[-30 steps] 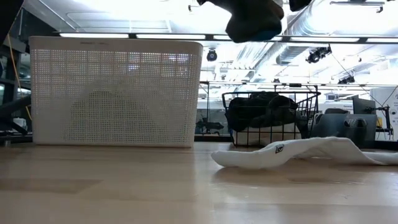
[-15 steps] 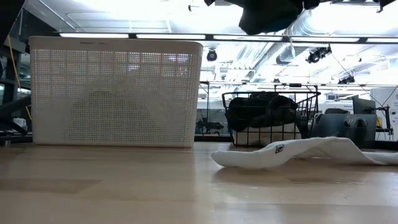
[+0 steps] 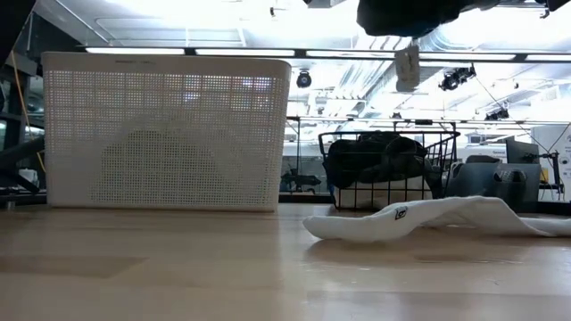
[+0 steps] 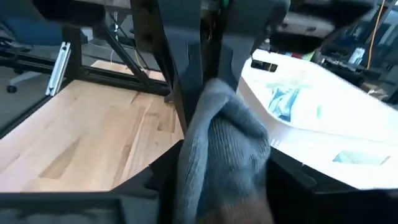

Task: Pick & Place Cloths
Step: Put the dark gray sock into the black bin

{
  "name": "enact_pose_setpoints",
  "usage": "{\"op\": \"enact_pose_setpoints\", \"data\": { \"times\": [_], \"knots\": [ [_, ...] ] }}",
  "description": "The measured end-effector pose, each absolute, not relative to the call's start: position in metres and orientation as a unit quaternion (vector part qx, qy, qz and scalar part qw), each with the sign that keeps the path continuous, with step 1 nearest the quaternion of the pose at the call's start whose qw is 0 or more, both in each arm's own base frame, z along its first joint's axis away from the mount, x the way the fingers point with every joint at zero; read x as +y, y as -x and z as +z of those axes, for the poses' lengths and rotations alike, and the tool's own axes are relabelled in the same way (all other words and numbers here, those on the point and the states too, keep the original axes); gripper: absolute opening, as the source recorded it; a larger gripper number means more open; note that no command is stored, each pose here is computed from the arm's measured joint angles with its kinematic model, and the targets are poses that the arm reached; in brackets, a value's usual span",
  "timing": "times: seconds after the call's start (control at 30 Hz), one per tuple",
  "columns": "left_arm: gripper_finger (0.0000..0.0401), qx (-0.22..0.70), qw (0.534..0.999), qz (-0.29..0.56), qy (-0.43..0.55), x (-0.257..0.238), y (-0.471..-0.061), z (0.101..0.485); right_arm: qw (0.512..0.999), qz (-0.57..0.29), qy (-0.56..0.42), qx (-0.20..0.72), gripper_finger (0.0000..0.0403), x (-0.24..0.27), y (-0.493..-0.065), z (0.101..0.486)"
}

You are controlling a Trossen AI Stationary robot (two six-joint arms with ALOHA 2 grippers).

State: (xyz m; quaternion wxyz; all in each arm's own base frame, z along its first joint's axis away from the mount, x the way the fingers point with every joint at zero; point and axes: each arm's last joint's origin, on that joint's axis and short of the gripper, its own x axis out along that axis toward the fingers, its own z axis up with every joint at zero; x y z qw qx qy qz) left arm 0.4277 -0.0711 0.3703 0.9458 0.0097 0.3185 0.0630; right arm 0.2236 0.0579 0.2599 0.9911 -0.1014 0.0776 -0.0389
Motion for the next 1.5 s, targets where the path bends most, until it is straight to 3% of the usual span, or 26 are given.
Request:
{"op": "enact_pose_setpoints", "data": {
  "times": [0.4,0.57,0.77,0.9,1.0,1.27,1.5],
  "knots": [
    [0.0,0.326,0.943,0.064,-0.012,-0.07,-0.422,0.382,0.993,-0.042,0.043,0.104,0.0012,0.057,-0.221,0.255],
    [0.004,0.327,0.943,0.065,-0.011,-0.07,-0.422,0.382,0.993,-0.049,-0.009,0.11,0.0007,0.057,-0.221,0.253],
    [0.0159,0.328,0.942,0.074,-0.019,-0.069,-0.419,0.384,0.987,-0.066,-0.065,0.132,0.0006,0.056,-0.218,0.249],
    [0.0235,0.324,0.943,0.073,-0.02,-0.068,-0.412,0.392,0.975,-0.129,-0.107,0.149,0.0005,0.05,-0.209,0.247],
    [0.0271,0.316,0.945,0.078,-0.017,-0.066,-0.405,0.4,0.964,-0.18,-0.14,0.137,0.0005,0.045,-0.199,0.251],
    [0.0288,0.3,0.95,0.085,0.005,-0.063,-0.389,0.418,0.929,-0.308,-0.18,0.098,0.0005,0.02,-0.165,0.264],
    [0.0289,0.299,0.95,0.088,0.013,-0.06,-0.374,0.43,0.862,-0.442,-0.225,0.108,0.0005,-0.011,-0.137,0.255]
  ]
}}
